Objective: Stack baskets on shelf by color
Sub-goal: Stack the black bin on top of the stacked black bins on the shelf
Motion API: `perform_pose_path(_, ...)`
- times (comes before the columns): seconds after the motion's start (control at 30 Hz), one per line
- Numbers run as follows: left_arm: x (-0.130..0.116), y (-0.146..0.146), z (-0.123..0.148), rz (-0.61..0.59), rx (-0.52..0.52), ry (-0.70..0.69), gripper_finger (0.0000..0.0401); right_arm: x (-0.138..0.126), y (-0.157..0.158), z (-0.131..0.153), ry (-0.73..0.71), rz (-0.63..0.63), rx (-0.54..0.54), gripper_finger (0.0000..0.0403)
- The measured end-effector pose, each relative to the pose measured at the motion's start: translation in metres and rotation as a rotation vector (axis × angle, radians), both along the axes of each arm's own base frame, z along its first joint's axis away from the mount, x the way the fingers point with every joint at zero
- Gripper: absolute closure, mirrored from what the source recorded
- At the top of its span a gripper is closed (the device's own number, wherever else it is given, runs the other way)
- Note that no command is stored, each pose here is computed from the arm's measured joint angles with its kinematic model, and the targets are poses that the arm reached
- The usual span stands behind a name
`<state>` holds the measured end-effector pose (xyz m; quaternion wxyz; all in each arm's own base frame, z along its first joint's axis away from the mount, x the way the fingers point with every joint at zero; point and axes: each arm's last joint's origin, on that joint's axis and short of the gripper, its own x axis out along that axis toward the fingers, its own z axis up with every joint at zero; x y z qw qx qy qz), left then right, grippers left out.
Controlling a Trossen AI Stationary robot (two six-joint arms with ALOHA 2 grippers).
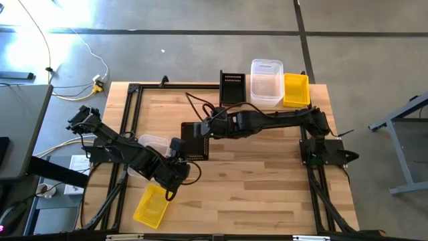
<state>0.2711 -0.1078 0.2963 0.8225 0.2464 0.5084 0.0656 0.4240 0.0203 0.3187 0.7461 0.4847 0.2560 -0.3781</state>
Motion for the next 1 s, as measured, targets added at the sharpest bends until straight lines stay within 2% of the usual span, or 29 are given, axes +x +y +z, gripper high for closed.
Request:
perform_pose_path(0.37, 0.000, 0.010, 0.000, 0.067, 0.045, 0.002, 0.0214, -0.001, 0.015, 0.035, -0.077, 0.057, -0.073, 0.0403)
perform_pose_path(0.5, 0.001, 0.012, 0.000, 0.078, 0.065, -0.007, 0.0259, -0.002, 0.016, 0.035, -0.069, 0.062, -0.070, 0.0403)
perform_pose_path(0.73, 0.000, 0.010, 0.000, 0.044, 0.082, 0.006, 0.0384, -0.005, 0.015, 0.033, -0.020, 0.091, -0.087, 0.0403)
perform_pose_path(1.0, 0.000, 0.009, 0.000, 0.046, 0.074, 0.003, 0.0395, -0.005, 0.015, 0.033, 0.017, 0.166, -0.156, 0.0388)
